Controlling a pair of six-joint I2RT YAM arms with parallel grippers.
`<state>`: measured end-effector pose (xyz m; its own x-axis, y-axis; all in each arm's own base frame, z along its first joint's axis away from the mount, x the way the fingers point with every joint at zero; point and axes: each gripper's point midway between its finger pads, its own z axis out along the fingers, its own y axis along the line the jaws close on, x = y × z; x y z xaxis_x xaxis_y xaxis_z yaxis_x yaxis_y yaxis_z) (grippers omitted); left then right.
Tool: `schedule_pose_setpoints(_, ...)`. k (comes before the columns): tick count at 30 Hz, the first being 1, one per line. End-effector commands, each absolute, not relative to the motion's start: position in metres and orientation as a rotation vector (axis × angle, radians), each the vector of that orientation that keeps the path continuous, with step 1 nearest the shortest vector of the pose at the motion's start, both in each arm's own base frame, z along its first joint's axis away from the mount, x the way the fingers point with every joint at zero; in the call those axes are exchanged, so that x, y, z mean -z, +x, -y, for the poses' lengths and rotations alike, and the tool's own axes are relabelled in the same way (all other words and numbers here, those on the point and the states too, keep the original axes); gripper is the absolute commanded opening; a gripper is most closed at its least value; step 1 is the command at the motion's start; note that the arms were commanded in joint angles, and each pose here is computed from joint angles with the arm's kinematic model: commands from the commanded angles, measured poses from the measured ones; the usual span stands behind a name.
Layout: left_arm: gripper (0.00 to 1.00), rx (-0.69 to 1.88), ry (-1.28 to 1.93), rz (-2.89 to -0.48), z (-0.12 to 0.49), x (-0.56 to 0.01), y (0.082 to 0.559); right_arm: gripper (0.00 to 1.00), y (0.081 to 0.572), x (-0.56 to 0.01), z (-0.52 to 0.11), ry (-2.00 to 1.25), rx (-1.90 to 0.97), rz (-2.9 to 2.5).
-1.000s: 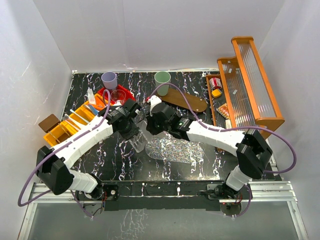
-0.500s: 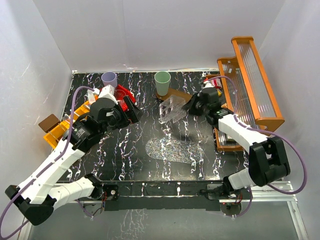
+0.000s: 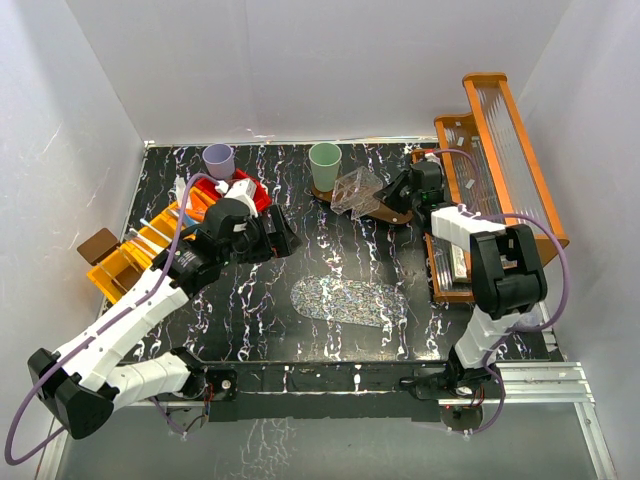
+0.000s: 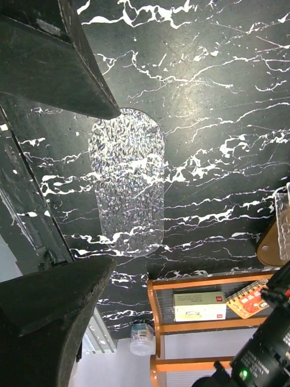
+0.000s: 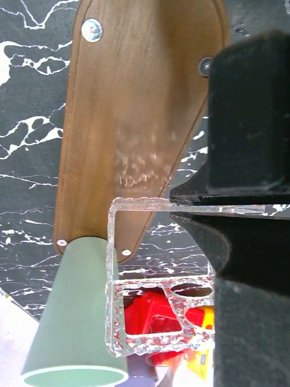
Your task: Prepare toiletry sets of a toothbrush and toothpaste on the tray
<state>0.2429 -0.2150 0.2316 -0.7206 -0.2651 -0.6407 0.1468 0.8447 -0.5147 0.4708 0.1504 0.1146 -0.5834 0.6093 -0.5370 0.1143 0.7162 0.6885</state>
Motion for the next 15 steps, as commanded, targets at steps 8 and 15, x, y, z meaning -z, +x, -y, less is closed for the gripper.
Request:
schedule_pose_setpoints(8, 0.96, 0.730, -0.034, -2.228, 0.214, -0.239, 0.241, 0.01, 0.514, -0.137, -0.133, 0.597, -0.779, -1.915)
schedule_pose_setpoints(15, 0.96, 0.735, -0.029, -2.231, 0.215, -0.238, 0.241, 0.16, 0.511, -0.118, -0.120, 0.631, -0.746, -1.947)
